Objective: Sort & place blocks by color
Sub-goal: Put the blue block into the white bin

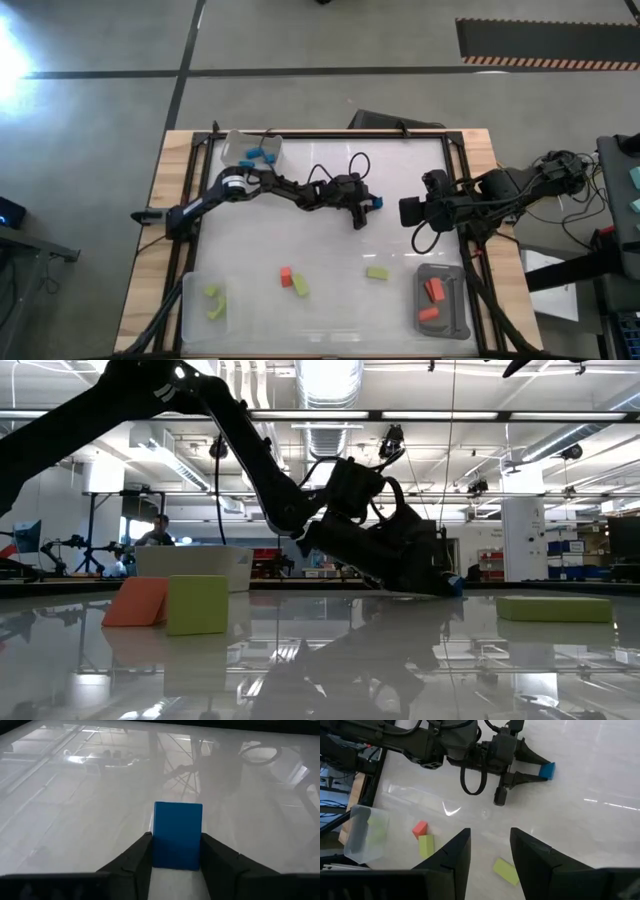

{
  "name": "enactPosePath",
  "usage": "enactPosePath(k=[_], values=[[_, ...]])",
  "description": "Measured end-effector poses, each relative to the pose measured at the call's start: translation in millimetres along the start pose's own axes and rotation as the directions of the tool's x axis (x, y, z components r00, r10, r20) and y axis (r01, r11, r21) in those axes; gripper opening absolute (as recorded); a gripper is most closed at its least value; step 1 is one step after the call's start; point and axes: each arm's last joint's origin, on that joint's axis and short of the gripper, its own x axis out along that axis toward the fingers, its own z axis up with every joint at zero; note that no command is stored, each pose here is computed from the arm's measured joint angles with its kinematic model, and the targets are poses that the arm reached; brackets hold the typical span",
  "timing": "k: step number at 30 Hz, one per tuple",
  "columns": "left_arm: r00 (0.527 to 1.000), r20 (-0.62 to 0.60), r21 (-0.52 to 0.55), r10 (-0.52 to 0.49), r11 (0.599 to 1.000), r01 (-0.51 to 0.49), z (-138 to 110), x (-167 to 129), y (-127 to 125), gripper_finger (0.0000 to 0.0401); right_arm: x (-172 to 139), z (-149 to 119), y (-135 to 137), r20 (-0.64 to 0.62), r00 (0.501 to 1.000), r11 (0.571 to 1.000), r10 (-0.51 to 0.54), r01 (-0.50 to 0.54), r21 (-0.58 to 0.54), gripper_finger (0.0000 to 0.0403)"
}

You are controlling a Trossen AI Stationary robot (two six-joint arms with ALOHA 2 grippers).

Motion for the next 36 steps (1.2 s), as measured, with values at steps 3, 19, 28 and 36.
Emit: enactPosePath(k=[3, 19, 28, 36], values=[[1.0, 0.012, 0.001, 0.001, 1.0, -0.001, 9.3, -3.6, -0.1, 0.0125, 0.0, 0.0, 0.0, 0.0, 1.0, 1.0, 0.0, 0.0, -0.003, 0.0128], [0.987, -0.129, 0.049, 0.096, 0.995, -0.09, 124.1, -102.5, 22.9, 0.0125, 0.3, 1.1, -1.3, 0.014, 1.0, 0.995, -0.014, 0.015, -0.099, 0.0127], [0.882, -0.393, -0.02, 0.259, 0.957, -0.289, 141.9, -193.7, 88.8, 0.0125, 0.5, 2.0, -1.5, 0.029, 0.999, 0.989, -0.016, 0.02, -0.144, 0.0127], [0.67, -0.667, -0.101, 0.326, 0.851, -0.516, 121.6, -278.2, 151.6, 0.0125, 0.8, 1.8, -1.2, 0.03, 0.999, 0.986, -0.016, 0.02, -0.166, 0.0127]])
